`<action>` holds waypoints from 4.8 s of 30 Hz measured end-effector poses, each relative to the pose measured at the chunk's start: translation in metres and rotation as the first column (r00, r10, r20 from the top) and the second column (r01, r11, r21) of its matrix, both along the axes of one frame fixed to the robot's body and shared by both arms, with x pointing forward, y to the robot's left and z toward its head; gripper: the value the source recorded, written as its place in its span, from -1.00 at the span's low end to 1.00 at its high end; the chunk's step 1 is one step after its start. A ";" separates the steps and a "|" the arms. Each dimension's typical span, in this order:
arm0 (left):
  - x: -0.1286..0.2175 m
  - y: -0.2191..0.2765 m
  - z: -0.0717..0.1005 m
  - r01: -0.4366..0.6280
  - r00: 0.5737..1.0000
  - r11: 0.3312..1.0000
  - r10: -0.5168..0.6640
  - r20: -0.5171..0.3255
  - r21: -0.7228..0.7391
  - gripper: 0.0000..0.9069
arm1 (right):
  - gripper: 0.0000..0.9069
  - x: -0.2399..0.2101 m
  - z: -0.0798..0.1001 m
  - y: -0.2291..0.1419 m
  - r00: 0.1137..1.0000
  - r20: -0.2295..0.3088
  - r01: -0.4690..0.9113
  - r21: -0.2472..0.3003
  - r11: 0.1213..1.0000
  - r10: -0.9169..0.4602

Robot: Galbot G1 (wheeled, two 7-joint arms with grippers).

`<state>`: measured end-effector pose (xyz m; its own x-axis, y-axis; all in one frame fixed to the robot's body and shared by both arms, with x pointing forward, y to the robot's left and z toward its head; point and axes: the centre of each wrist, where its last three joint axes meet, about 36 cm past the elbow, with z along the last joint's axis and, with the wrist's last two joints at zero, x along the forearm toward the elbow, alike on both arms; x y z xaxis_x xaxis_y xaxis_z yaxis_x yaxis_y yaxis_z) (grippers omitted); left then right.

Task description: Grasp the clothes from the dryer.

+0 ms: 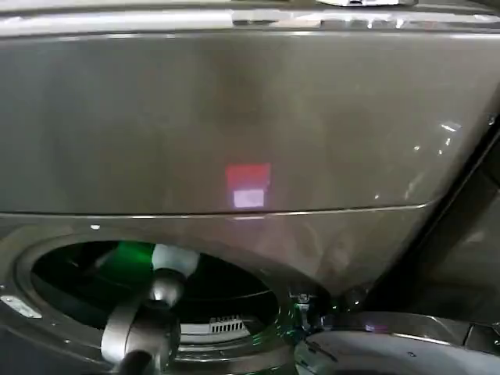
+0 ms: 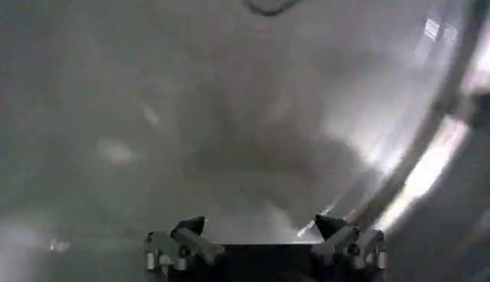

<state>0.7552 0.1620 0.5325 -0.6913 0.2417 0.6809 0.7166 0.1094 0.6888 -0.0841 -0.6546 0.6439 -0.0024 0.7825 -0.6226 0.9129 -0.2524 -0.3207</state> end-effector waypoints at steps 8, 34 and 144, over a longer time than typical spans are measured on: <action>0.003 0.005 0.000 0.066 0.983 0.989 -0.042 -0.181 0.132 1.00 | 1.00 0.001 -0.003 0.000 1.000 0.000 0.000 0.006 1.000 0.000; 0.002 0.039 -0.047 0.015 0.955 0.983 0.041 -0.295 0.184 1.00 | 1.00 0.006 -0.011 -0.001 1.000 -0.016 -0.007 0.018 1.000 0.008; -0.150 0.002 -0.058 -0.306 0.749 0.142 0.646 -0.146 -0.941 -1.00 | 1.00 0.009 -0.023 0.008 0.997 -0.055 -0.050 0.007 0.999 0.050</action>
<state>0.6048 0.1637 0.4748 -0.9919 0.0987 0.0802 0.0992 0.9951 0.0021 -0.0753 -0.6467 0.6208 -0.0758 0.7840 -0.6161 0.9052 -0.2050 -0.3723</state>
